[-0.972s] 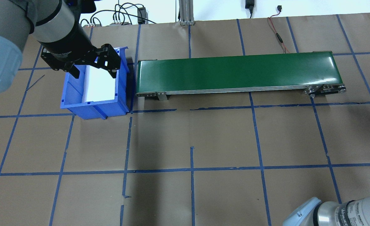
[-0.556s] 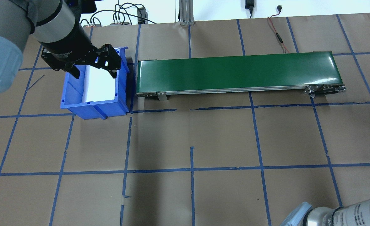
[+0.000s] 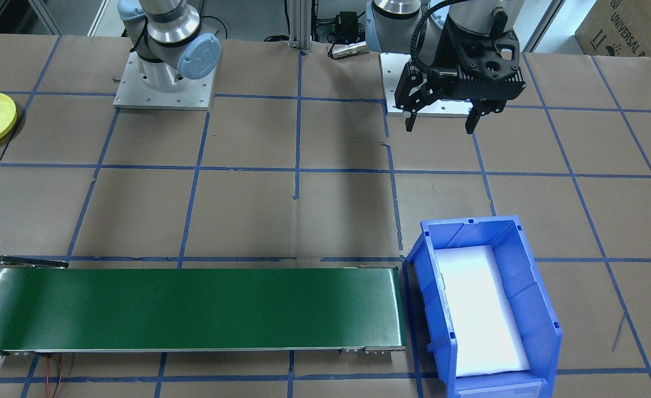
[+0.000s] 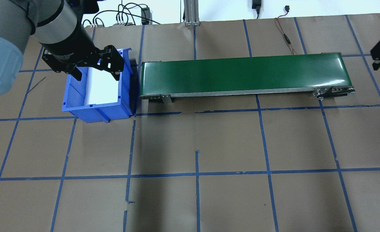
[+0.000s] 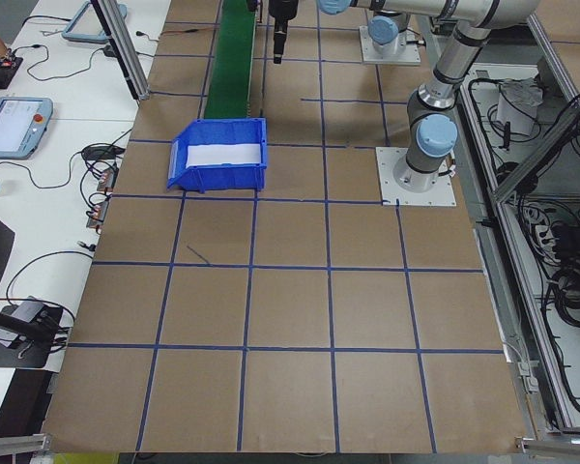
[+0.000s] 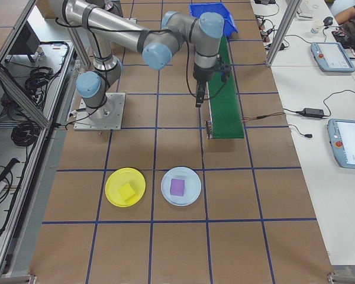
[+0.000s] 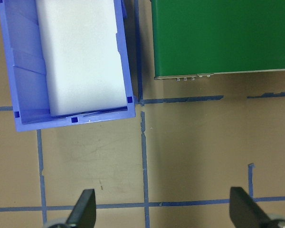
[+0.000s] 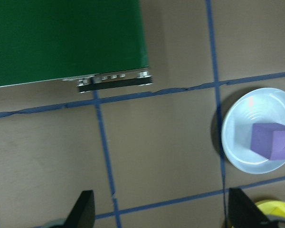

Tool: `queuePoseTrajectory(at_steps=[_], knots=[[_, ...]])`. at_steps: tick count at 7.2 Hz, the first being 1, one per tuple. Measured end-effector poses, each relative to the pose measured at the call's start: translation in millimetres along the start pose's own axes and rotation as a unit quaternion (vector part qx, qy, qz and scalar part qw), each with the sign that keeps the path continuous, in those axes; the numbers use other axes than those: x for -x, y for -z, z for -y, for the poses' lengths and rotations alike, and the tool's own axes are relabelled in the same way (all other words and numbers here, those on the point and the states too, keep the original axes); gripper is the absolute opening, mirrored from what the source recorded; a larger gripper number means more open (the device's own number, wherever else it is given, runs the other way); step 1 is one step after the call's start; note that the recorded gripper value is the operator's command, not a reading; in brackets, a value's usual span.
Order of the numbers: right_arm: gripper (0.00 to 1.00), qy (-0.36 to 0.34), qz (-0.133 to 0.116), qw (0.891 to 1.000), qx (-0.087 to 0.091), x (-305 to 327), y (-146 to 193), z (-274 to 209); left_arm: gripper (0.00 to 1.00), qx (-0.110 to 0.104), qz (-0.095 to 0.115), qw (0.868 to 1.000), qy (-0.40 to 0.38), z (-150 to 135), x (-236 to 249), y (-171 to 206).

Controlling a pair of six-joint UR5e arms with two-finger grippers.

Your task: Move block left to right into plate

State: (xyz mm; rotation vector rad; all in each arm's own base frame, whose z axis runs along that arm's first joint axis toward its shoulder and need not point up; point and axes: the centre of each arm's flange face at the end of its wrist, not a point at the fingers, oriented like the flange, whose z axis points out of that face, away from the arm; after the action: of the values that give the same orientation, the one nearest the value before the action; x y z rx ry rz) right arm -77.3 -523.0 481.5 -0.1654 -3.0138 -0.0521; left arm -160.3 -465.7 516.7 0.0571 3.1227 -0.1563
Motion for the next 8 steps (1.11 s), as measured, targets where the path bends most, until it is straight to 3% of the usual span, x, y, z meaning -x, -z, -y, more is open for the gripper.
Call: queuePoseTrajectory(at_steps=[2, 4, 6, 8], knots=[[1.0, -0.004, 0.049, 0.999, -0.016, 125.4, 45.4, -33.3, 1.0, 0.001, 0.0, 1.0, 0.0, -0.3, 0.0, 0.5], [1.0, -0.003, 0.067, 0.998, -0.018, 202.5, 55.9, -63.1, 1.0, 0.001, 0.0, 1.0, 0.0, -0.3, 0.1, 0.6], [1.0, 0.017, 0.072, 0.997, -0.025, 218.4, 53.6, -64.9, 1.0, 0.0, 0.0, 1.0, 0.0, 0.0, 0.8, 1.0], [1.0, 0.023, 0.072, 0.997, 0.002, 210.6, 47.7, -62.7, 1.0, 0.0, 0.0, 1.0, 0.0, -0.3, 0.4, 0.9]])
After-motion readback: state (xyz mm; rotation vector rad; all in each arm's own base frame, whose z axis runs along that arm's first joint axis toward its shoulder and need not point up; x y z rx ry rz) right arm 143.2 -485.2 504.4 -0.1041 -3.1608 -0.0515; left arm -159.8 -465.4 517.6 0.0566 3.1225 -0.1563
